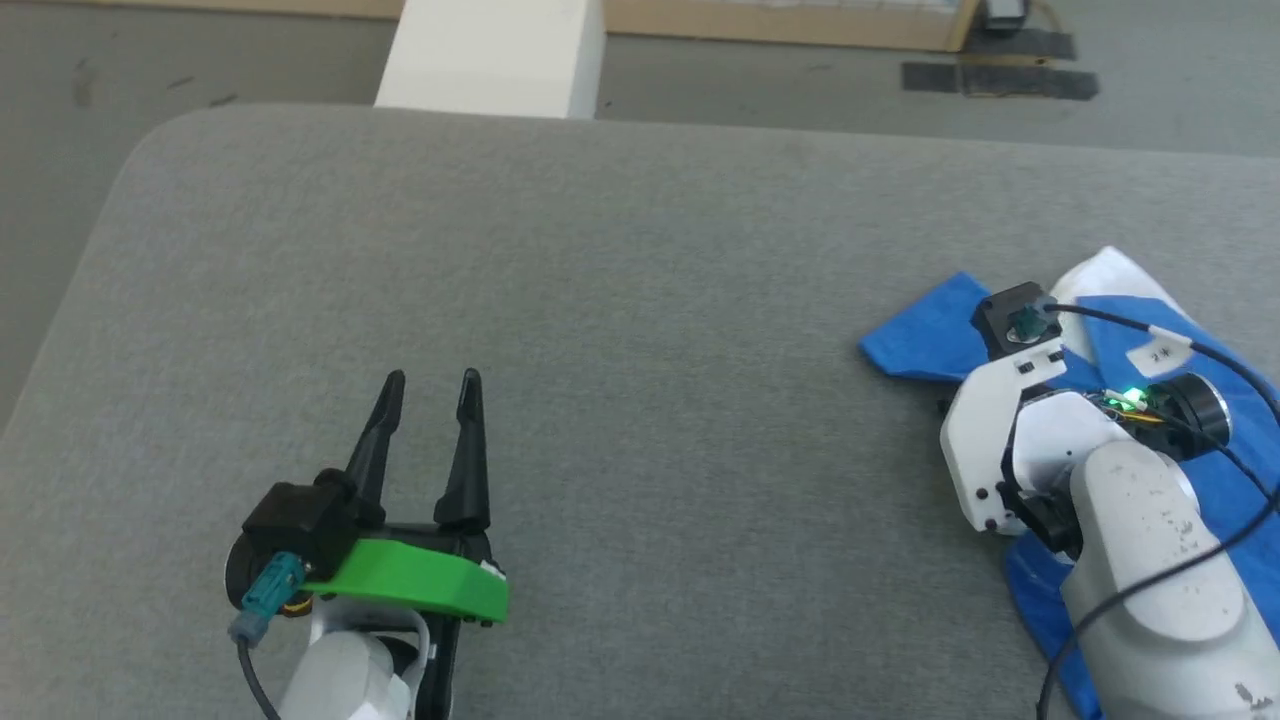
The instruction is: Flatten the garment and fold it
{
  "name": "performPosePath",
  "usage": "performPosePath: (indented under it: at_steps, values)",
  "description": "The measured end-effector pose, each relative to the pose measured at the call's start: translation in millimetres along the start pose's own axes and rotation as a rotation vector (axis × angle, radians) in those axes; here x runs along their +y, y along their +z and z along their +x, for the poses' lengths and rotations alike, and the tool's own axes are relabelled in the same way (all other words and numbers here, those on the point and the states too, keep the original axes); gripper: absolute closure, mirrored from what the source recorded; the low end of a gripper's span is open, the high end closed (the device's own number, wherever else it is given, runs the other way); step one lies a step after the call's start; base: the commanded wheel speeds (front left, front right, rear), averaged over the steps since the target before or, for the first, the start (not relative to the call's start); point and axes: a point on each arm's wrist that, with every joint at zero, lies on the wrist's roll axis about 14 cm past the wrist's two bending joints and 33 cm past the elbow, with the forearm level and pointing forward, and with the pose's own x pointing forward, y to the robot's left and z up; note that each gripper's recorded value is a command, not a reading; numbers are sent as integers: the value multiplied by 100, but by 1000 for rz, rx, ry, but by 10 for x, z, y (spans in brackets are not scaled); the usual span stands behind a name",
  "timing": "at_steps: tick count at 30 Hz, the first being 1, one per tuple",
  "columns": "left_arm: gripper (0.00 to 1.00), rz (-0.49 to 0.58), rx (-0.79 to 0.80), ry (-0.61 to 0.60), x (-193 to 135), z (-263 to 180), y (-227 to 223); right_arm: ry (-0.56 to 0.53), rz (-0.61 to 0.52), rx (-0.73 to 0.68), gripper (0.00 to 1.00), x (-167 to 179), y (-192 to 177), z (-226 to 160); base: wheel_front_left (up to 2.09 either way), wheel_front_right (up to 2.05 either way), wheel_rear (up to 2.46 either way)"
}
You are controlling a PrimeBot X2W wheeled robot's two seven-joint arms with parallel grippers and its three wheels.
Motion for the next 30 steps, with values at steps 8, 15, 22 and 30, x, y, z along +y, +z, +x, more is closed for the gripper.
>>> performPosePath:
  at_steps: [8,15,22,30]
  values:
    - [0,7,24,42,129,-82,-56,76,3,-73,100,257,256,126,0,0,0]
    - [0,8,-6,25,67,-127,58,391,-53,-352,100,1402,797,-461,0,0,0]
    - [0,7,-39,-9,-37,-146,174,641,-119,-245,11,2245,200,-910,0,0,0]
    - [0,1,-39,-19,-71,-188,172,578,89,-493,0,1779,662,-1149,0,0,0]
